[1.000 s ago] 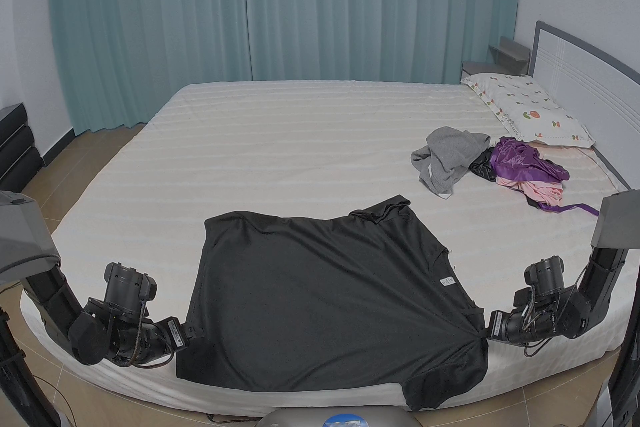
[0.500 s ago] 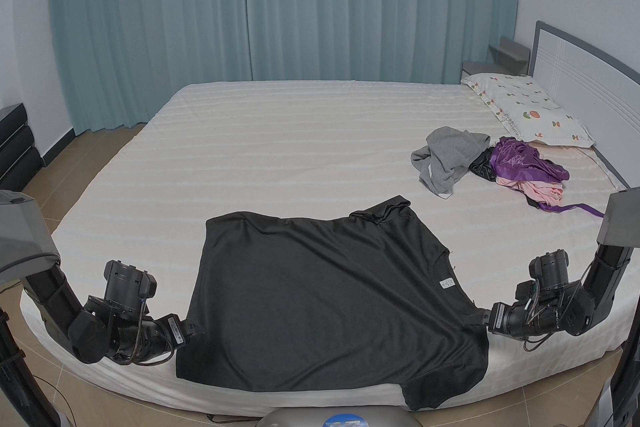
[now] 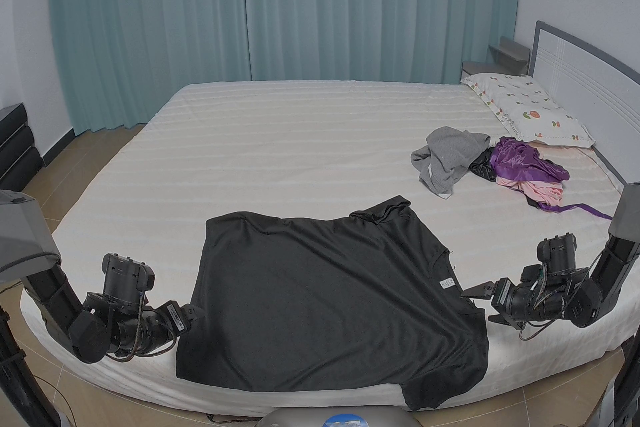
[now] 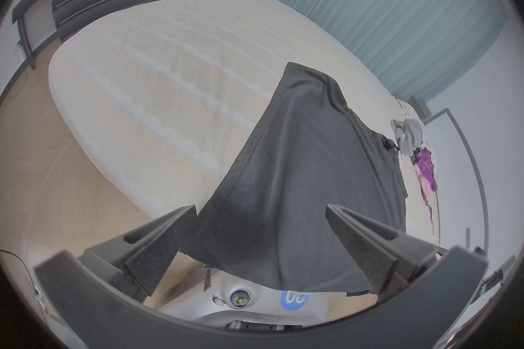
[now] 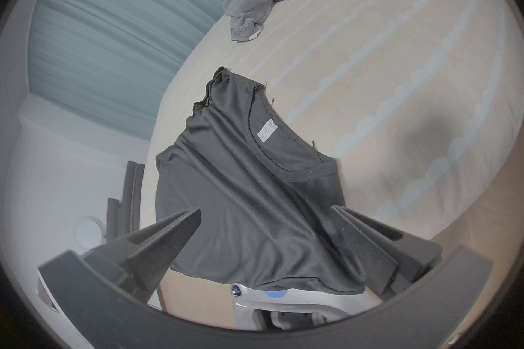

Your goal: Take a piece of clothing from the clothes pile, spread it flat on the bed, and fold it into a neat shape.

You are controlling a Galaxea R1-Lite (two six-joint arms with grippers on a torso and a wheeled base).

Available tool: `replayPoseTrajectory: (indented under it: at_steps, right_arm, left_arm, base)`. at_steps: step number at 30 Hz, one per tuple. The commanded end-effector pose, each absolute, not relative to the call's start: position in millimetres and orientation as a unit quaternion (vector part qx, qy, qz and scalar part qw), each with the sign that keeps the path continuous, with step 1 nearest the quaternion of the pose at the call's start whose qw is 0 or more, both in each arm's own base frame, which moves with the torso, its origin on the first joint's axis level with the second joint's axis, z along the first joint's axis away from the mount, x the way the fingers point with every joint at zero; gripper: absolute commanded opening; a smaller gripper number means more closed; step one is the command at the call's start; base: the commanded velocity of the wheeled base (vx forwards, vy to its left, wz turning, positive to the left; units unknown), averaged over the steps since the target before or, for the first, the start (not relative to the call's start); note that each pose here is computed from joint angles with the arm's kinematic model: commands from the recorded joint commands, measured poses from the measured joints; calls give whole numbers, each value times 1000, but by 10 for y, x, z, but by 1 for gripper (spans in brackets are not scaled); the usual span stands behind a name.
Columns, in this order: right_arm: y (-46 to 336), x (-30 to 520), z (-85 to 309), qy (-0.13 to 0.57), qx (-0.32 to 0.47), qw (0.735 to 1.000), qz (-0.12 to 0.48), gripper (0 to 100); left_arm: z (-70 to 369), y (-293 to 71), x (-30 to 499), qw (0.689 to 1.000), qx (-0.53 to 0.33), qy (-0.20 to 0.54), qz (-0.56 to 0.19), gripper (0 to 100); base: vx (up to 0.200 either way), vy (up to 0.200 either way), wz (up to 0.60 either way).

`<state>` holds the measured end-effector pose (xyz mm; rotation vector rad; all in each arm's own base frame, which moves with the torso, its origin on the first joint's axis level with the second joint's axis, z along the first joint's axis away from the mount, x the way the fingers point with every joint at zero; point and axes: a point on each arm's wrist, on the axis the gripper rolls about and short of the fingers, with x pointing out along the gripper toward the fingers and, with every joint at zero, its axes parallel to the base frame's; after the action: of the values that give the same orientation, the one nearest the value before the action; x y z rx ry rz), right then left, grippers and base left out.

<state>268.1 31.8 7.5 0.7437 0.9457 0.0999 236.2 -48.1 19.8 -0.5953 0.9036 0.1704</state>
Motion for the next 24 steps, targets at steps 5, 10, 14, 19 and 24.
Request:
replayPoseTrajectory:
  at_steps: [5,10,14,19,24]
  right_arm:
    - [332,2706,109,422,370,825,56,100]
    - [332,2706,104,423,371,825,55,100]
    - [332,2706,104,423,372,825,55,100]
    - [336,2706,109,423,372,825,56,100]
    - [336,2711,107,422,372,825,56,100]
  left_arm:
    - [206,-442,2430,849,-305,422,92,100]
    - [209,-439,2435,850,-305,419,92,100]
    - [217,-432,2443,848,-313,416,95,100]
    - [225,-440,2463,846,-323,413,97,100]
    - [239,-450,2496,843,-337,407,101,100]
  base:
    - [0,200,0]
    - [0,120,0]
    - [0,0,0]
    - [0,0,0]
    - [40,0,0]
